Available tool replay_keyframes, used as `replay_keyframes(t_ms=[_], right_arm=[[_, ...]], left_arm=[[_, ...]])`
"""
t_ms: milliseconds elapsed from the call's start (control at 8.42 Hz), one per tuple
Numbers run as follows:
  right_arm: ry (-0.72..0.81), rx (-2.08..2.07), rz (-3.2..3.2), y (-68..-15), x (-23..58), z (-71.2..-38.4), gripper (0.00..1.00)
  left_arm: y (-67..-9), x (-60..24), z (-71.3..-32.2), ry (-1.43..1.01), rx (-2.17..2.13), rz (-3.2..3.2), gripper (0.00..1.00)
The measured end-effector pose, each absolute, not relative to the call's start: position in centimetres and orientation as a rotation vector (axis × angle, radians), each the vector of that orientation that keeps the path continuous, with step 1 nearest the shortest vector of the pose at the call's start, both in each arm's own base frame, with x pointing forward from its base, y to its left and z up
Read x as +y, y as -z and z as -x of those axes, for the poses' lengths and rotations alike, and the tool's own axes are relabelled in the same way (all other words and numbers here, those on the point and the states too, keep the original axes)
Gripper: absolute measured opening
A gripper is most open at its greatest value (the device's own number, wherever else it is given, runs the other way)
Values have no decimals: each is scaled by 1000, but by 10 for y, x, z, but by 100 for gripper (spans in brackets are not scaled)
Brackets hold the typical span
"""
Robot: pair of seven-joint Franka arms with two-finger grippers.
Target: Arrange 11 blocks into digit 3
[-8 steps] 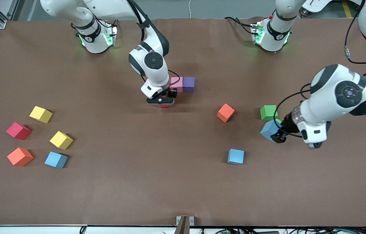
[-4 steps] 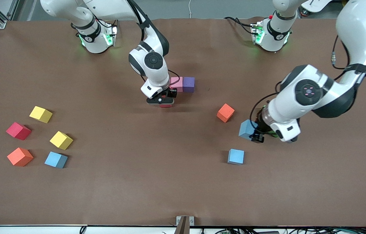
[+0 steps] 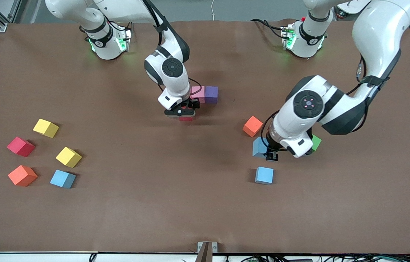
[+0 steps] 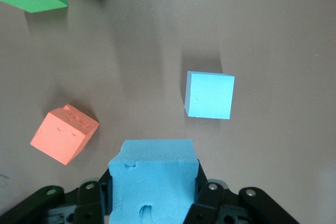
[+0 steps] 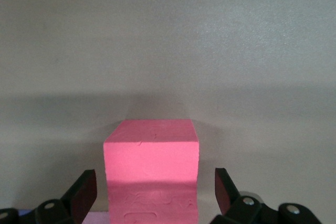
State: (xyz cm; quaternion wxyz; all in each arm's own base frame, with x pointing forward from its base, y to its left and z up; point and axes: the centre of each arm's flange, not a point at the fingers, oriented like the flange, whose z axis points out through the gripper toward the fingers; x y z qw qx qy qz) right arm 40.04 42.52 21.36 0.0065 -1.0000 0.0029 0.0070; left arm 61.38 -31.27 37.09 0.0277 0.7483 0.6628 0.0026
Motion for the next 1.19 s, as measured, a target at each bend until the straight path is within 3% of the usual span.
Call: replay_keyframes(t_ms=[356, 594, 950, 1188], right_arm=[[-14, 42, 3123, -218, 426, -402, 100], [9, 154, 3105, -258, 420, -421, 99], [-43, 300, 3118, -344, 336, -506, 100], [-42, 280, 3118, -350, 252, -553, 100]], left_arm=[[-363, -337, -609, -51, 2079, -2298, 55], [-364, -333, -613, -57, 2089, -2286, 55], [-365, -331, -614, -59, 2092, -2282, 55], [-365, -331, -614, -59, 2092, -2282, 55]])
